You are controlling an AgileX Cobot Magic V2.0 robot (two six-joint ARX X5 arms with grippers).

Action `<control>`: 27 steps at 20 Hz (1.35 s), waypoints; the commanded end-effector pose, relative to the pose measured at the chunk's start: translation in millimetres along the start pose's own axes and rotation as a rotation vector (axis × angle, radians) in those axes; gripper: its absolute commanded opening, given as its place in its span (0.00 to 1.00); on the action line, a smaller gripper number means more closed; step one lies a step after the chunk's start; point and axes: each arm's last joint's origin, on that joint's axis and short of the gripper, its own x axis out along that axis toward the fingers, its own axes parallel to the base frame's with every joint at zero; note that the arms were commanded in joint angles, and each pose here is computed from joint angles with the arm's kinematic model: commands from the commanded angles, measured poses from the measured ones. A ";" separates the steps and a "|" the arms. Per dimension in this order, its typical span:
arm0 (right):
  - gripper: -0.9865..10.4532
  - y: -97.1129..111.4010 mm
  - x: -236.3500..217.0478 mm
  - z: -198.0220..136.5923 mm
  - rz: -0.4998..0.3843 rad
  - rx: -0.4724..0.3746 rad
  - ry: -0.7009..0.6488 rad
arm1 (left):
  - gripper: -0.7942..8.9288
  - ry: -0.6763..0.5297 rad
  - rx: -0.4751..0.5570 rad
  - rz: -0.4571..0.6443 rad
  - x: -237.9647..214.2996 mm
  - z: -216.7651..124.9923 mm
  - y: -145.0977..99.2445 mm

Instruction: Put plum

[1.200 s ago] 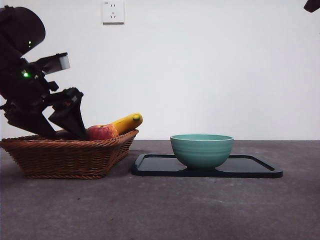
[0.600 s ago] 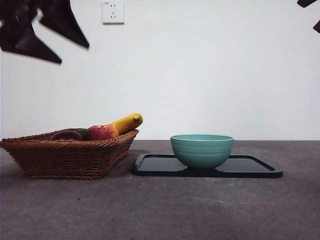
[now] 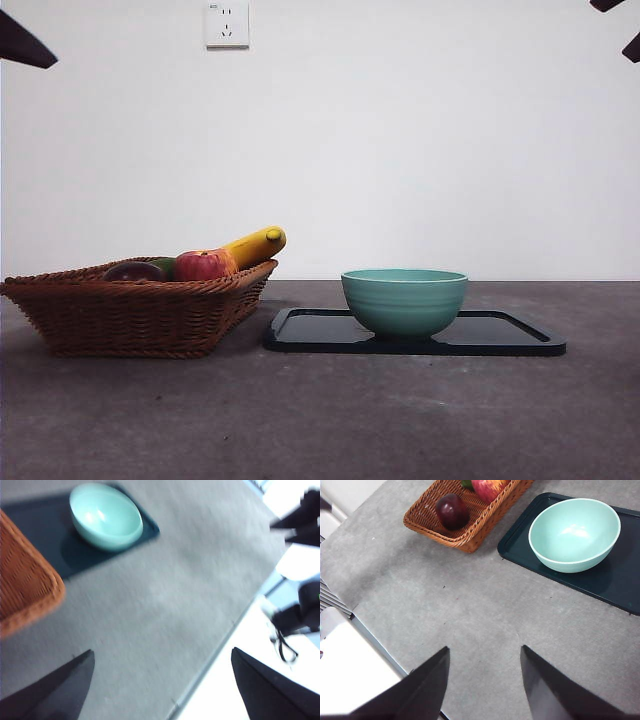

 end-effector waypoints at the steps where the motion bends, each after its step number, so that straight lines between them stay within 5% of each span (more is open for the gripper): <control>1: 0.28 0.7 0.1 1.8 0.004 0.006 -0.007 | 0.53 -0.008 0.046 -0.006 -2.0 4.2 -2.1; 9: 0.28 0.7 0.2 1.8 0.004 0.037 -0.007 | 0.53 -0.009 0.047 -0.006 -2.0 4.3 -2.1; 15: 0.30 -0.5 -0.1 11.1 -0.056 0.155 -0.074 | 0.53 -0.009 0.046 -0.006 -2.0 4.3 -2.1; 22: 0.33 -11.8 16.8 77.7 -0.203 0.164 -0.075 | 0.53 -0.010 0.047 -0.006 -2.0 4.3 -2.1; 27: 0.35 -41.4 55.7 128.5 -0.249 0.149 -0.002 | 0.53 -0.009 0.047 -0.006 -2.0 4.3 -2.1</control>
